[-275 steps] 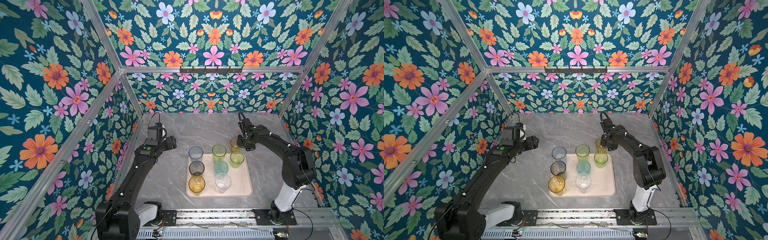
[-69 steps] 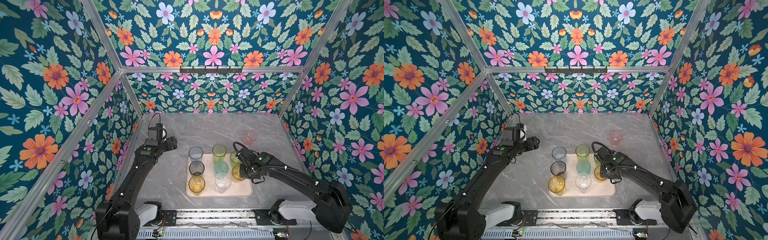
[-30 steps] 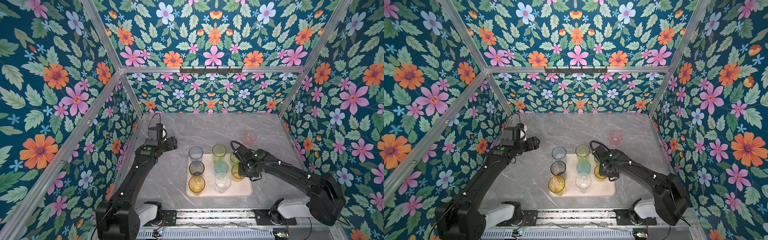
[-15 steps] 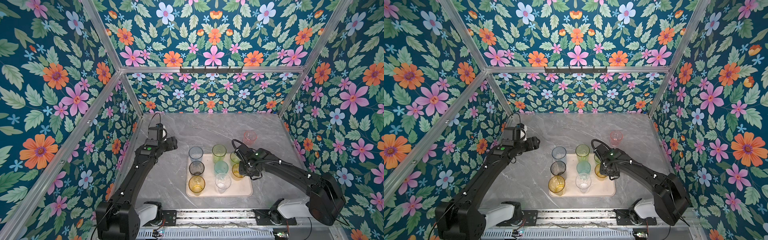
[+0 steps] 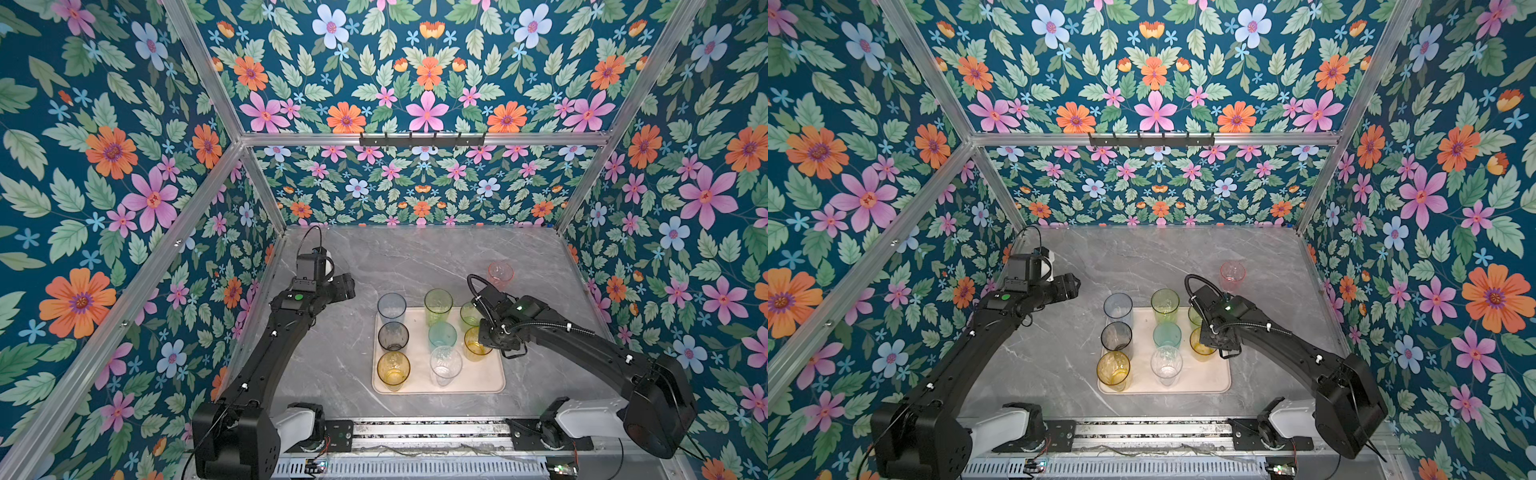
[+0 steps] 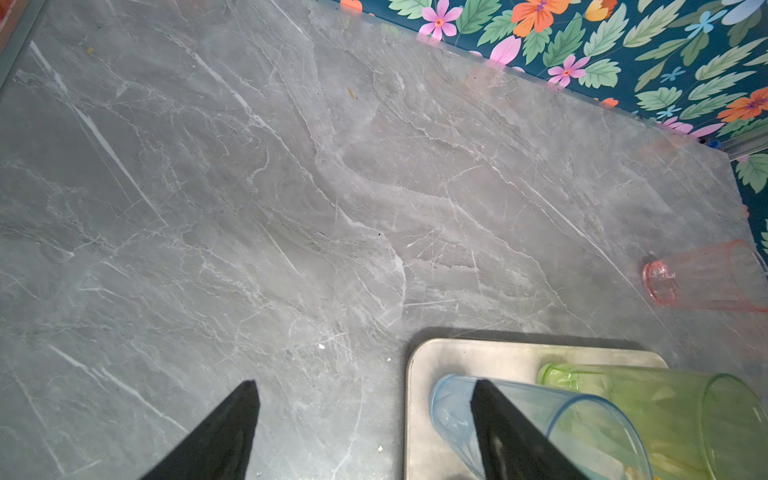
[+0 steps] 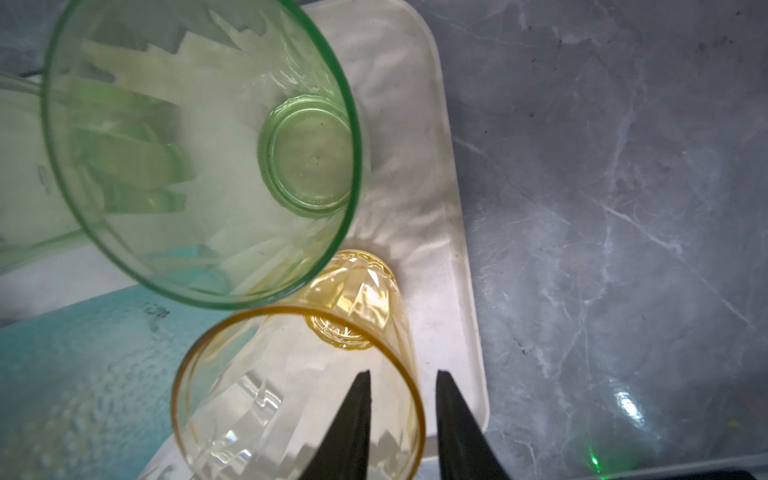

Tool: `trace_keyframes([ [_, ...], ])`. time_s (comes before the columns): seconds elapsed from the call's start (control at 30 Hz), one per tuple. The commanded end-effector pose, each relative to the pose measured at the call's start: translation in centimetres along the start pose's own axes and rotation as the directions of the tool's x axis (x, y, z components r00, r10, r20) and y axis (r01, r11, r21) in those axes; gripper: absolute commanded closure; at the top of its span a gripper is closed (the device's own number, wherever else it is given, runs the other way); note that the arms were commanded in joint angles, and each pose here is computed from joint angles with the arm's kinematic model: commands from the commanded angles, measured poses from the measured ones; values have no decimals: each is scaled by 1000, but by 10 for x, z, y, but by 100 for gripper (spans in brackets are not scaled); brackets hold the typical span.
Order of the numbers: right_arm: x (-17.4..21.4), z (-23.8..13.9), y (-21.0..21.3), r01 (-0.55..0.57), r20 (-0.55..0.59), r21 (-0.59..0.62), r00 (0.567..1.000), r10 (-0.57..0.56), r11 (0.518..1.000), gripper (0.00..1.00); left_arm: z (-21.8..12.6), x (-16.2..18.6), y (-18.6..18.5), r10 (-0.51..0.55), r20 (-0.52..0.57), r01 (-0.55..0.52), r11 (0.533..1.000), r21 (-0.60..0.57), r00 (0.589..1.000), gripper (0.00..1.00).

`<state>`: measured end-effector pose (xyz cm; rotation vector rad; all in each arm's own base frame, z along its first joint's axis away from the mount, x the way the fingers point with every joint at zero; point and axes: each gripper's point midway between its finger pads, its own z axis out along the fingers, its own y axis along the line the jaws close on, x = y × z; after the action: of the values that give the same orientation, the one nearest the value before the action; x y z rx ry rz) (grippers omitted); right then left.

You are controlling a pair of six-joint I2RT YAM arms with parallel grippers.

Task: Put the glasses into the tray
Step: 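Open the right gripper and lift it off the amber glass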

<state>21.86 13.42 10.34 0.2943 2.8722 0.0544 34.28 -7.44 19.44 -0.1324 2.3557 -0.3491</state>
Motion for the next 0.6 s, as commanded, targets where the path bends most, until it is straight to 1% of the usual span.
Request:
trace_keyframes([
  [0.0,-2,-11,-2,11,15,-6,1000,-11,1000,68,0,-2,-1,-3,8,3,1000,6,1000,17],
  [0.1,-8,-23,0,22,46,-31,999,-20,999,65,0,-2,0,-3,10,3,1000,2,1000,17],
  [0.27,-21,-44,1,38,101,-59,994,-32,998,65,-1,-2,0,-3,12,3,1000,3,1000,17],
  [0.57,-57,-76,-8,8,208,-107,978,14,994,63,-2,-3,0,-2,17,2,1000,1,1000,17],
])
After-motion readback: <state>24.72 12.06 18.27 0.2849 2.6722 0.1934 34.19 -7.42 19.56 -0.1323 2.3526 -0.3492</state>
